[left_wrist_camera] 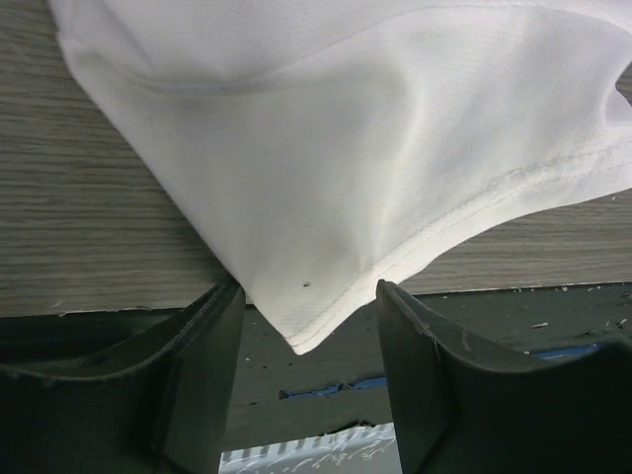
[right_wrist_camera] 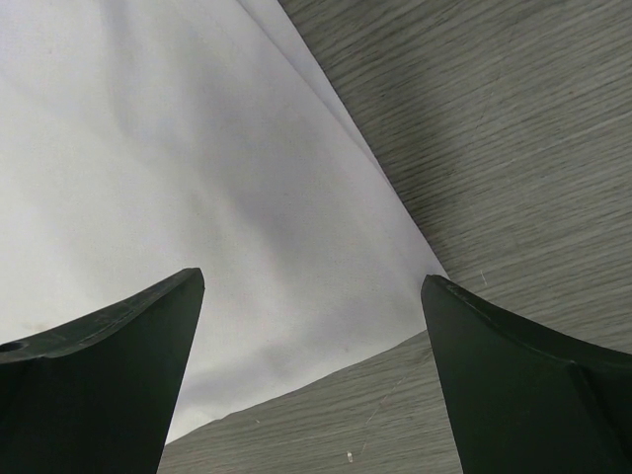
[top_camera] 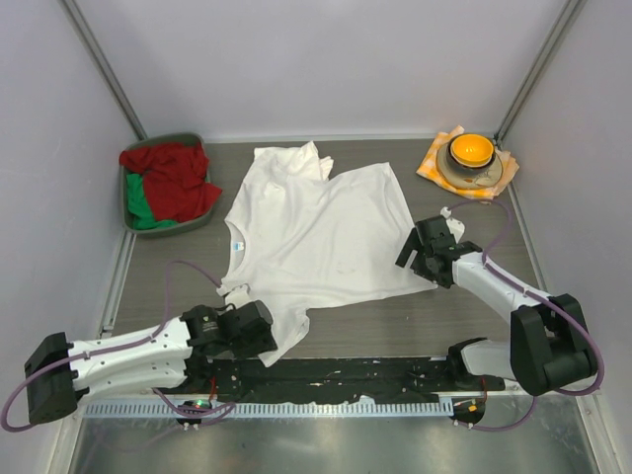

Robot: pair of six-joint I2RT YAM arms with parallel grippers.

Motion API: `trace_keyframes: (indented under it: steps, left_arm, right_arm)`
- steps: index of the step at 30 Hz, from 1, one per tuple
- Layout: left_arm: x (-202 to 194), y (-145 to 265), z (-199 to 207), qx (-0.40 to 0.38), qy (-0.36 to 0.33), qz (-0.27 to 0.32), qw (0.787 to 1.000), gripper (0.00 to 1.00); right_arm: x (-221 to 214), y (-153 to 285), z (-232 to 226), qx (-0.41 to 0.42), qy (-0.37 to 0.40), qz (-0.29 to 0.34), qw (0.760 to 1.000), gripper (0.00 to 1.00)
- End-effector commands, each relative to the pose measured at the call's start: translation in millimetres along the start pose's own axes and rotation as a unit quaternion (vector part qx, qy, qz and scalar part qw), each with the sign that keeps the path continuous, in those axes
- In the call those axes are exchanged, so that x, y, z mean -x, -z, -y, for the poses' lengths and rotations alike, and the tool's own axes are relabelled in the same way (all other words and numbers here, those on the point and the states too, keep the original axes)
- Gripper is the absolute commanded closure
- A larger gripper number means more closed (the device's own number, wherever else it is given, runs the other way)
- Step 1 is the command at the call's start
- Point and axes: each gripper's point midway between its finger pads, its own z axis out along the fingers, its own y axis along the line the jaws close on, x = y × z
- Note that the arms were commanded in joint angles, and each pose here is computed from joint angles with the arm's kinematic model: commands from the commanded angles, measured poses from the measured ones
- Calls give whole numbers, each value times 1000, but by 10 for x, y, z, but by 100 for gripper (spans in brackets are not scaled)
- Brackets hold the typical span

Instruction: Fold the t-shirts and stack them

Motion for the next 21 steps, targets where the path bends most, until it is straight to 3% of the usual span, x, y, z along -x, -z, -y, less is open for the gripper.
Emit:
trace_keyframes:
  steps: [1,4,12,21]
  left_arm:
    - [-121,-52,106,-12,-10,-19,1000,41]
    - [-165,-74,98,2,-19,-21,1000,46]
    - [-190,-148,-12,19,-13,-13,1000,100]
    - [-39,-2,-92,21,3,22,1000,100]
  right_arm:
    - [23,-31,-19,5,-10,8,1000,2]
    - [12,-55,-8,2,-11,6,1000,2]
    - [2,-66,26,-1,-12,5,1000,2]
    - [10,-152,121,-14,-28,1,1000,2]
